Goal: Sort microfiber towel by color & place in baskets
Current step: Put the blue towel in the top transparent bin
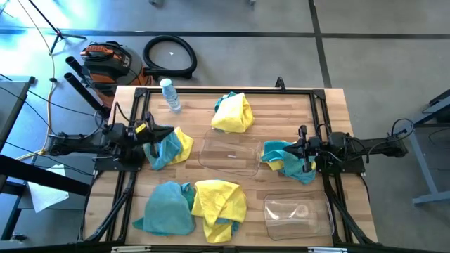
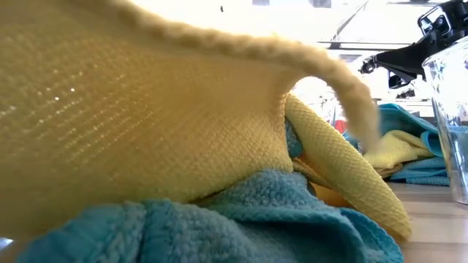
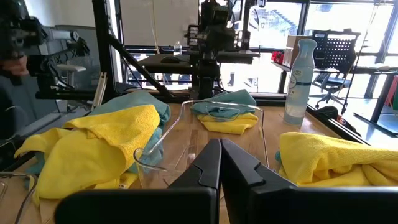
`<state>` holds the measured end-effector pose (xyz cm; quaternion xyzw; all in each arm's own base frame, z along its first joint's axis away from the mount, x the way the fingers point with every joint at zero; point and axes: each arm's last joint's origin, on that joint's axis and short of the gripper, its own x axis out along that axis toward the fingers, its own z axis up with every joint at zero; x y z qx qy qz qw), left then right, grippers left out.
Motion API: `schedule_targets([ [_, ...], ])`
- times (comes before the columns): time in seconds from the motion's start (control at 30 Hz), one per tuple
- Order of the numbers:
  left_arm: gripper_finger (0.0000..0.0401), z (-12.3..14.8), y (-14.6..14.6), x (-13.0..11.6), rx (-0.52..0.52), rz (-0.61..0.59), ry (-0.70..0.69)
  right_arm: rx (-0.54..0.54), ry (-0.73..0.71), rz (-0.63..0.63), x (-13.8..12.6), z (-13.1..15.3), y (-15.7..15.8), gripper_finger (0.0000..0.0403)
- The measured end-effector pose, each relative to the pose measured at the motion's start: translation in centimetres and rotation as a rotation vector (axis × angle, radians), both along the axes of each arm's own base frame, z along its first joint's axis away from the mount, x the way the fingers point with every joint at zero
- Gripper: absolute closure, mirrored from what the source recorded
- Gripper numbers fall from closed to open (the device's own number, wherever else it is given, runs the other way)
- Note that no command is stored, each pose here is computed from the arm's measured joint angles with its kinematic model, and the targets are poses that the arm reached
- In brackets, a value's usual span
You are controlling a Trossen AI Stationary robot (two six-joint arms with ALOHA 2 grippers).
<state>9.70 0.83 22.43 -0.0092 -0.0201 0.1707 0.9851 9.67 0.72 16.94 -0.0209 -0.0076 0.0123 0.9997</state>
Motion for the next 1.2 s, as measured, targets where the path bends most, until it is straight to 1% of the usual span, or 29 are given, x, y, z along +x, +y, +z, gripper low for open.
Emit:
schedule_targets([
  [0.13, 0.0401, 3.7, 0.2, 0.7, 0.003, 0.094, 0.036, -0.001, 0.0, 0.0, 0.0, 0.0, 0.0, 0.0402],
  [0.23, 0.0401, 6.3, 0.4, 1.4, -0.008, 0.185, 0.123, -0.001, 0.0, 0.0, 0.0, 0.0, 0.0, 0.0402],
  [0.3, 0.0401, 7.9, 0.6, 1.8, -0.055, 0.273, 0.177, 0.0, 0.0, 0.0, 0.0, 0.0, 0.0, 0.0402],
  [0.43, 0.0401, 10.4, 0.9, 2.1, -0.181, 0.42, 0.307, -0.001, 0.0, 0.0, 0.0, 0.0, 0.0, 0.0402],
  [0.53, 0.0401, 11.6, 1.1, 2.4, -0.281, 0.486, 0.405, 0.0, 0.0, 0.0, 0.0, 0.0, 0.0, 0.0402],
  [0.6, 0.0401, 11.9, 1.3, 2.7, -0.335, 0.52, 0.453, 0.0, 0.0, 0.0, 0.0, 0.0, 0.0, 0.0402],
  [0.67, 0.0401, 12.0, 1.5, 3.1, -0.377, 0.559, 0.468, 0.0, 0.0, 0.0, 0.0, 0.0, 0.0, 0.0402],
  [0.83, 0.0392, 11.2, 2.3, 3.7, -0.439, 0.595, 0.548, 0.0, 0.0, 0.0, 0.0, 0.0, 0.0, 0.0402],
  [0.93, 0.0371, 10.4, 3.0, 3.9, -0.513, 0.619, 0.627, 0.0, 0.0, 0.0, 0.0, 0.0, 0.0, 0.0402],
  [1.07, 0.0331, 9.2, 3.7, 4.0, -0.628, 0.666, 0.753, 0.0, 0.0, 0.0, 0.0, 0.0, 0.0, 0.0402],
  [1.2, 0.0294, 7.5, 4.3, 4.5, -0.729, 0.691, 0.828, -0.001, 0.0, 0.0, 0.0, 0.0, 0.0, 0.0402],
])
